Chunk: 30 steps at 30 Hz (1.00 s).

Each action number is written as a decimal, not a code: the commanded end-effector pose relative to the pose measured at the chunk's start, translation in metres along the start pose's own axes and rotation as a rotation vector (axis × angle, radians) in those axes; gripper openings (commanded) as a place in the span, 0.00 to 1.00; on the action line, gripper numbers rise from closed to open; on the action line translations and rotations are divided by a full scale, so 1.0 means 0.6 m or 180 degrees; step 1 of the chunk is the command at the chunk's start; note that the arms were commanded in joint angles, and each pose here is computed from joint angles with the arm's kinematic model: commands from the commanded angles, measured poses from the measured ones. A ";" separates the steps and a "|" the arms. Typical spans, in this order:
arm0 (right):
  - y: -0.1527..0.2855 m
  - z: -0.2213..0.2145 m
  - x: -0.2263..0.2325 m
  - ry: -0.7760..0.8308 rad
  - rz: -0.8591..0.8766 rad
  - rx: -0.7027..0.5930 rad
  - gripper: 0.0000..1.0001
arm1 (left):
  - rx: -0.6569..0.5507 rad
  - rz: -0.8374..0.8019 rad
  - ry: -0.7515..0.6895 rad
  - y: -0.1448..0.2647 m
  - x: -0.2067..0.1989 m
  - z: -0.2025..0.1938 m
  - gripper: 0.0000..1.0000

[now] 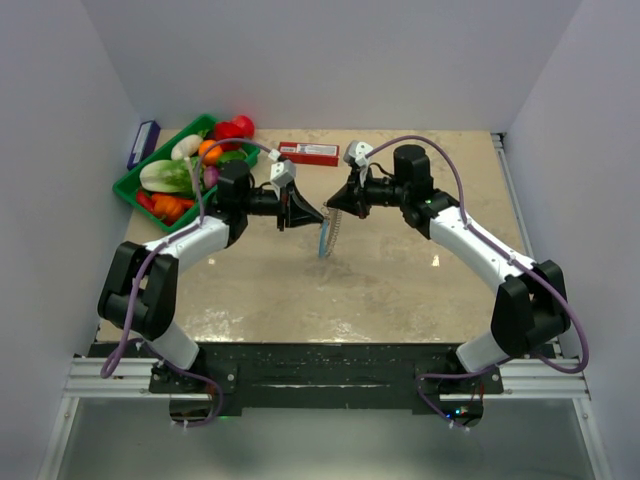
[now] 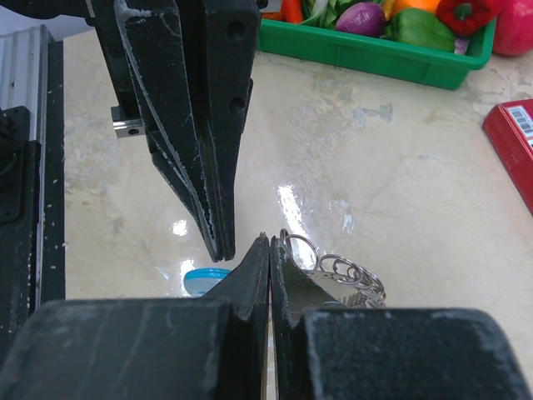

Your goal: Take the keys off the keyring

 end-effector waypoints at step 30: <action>0.049 0.073 0.021 0.0769 0.0496 0.0105 0.00 | -0.0233 -0.0283 -0.0303 0.031 -0.026 0.048 0.00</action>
Point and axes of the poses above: each gripper's point midway between its finger pads, its own y axis back along the fingers, its own x axis along the line the jaws close on, z = x × y, the point moved 9 cm from there along y, back along the fingers, and after that the axes turned 9 degrees about -y, right-handed, at the moved point
